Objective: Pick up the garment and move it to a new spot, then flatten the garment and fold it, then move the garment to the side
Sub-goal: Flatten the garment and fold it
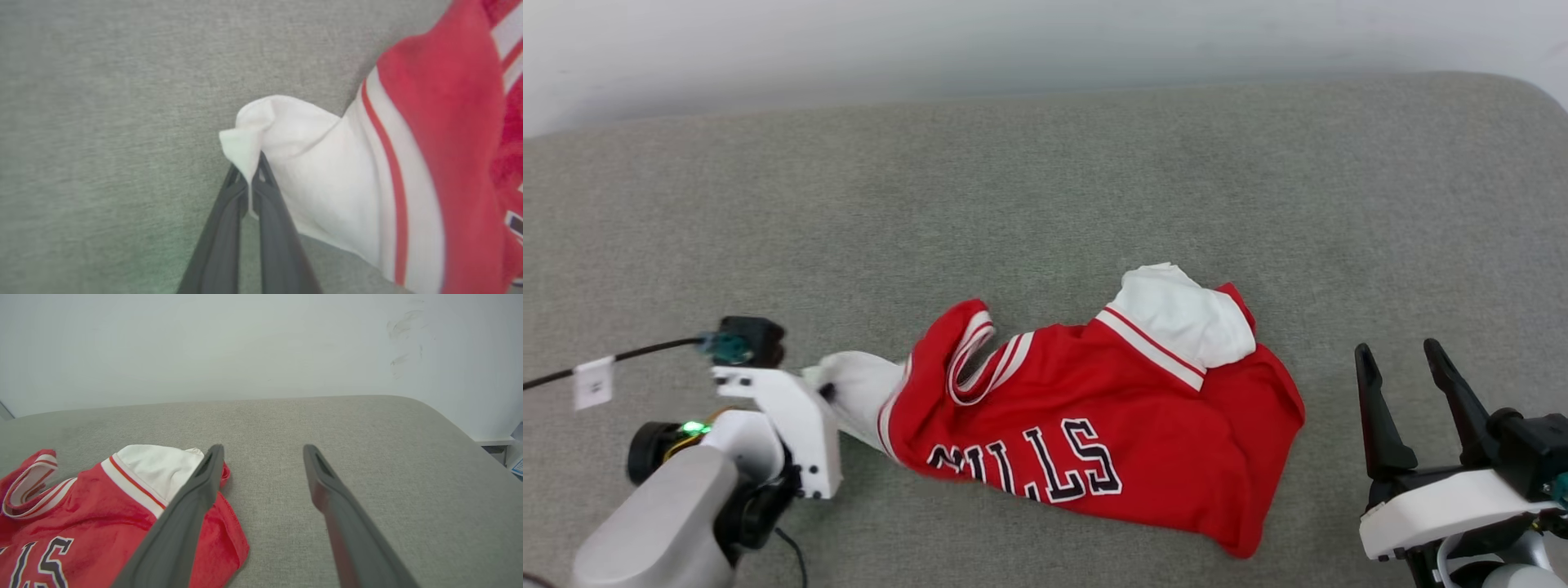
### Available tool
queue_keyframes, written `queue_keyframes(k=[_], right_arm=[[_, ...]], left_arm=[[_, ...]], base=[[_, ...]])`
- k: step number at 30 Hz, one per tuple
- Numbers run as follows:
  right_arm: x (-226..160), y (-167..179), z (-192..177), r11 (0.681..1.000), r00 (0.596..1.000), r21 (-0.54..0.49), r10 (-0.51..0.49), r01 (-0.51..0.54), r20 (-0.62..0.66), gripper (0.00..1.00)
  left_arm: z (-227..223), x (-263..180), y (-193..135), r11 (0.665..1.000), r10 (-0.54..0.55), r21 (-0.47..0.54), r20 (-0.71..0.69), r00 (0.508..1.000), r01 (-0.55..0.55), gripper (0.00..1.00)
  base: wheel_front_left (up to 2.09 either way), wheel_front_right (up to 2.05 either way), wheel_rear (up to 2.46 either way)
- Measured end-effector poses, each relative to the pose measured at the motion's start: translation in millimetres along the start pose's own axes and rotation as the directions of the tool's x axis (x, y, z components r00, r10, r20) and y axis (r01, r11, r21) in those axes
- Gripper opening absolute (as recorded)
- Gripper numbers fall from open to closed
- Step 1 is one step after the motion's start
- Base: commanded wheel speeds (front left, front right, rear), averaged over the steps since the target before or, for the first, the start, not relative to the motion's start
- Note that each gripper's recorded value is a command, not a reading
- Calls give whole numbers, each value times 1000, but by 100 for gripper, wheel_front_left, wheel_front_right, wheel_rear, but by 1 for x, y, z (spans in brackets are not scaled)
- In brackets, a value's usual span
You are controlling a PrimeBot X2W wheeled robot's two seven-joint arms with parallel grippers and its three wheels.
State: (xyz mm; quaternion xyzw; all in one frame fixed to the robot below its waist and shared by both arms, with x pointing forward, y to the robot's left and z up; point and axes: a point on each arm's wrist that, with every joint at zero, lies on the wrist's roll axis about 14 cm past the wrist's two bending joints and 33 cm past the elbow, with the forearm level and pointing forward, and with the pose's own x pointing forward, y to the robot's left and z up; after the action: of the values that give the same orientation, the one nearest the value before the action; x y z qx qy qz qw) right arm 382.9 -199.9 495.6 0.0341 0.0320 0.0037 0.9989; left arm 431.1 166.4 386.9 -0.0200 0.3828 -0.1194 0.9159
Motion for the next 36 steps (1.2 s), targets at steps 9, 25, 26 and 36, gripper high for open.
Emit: queue_keyframes(k=[9, 25, 26, 36], right_arm=[[2, 11, 2, 999, 999, 10, 34, -34, 11, 100], [-1, 26, 17, 997, 996, 3, 78, -78, 42, 100], [-2, 26, 17, 997, 996, 2, 78, -78, 41, 100], [-13, 24, 15, 997, 997, 13, 72, -72, 9, 100]], left_arm=[[-37, -50, 53, 956, 214, -226, 96, 972, -188, 0], [19, -97, 36, 961, 262, -210, 483, 835, -180, 100], [31, -101, 31, 967, 248, -188, 530, 811, -173, 100], [68, -125, -23, 993, 115, -63, 715, 690, -101, 100]], base=[[0, 0, 0], [0, 0, 0], [0, 0, 0], [0, 0, 0]])
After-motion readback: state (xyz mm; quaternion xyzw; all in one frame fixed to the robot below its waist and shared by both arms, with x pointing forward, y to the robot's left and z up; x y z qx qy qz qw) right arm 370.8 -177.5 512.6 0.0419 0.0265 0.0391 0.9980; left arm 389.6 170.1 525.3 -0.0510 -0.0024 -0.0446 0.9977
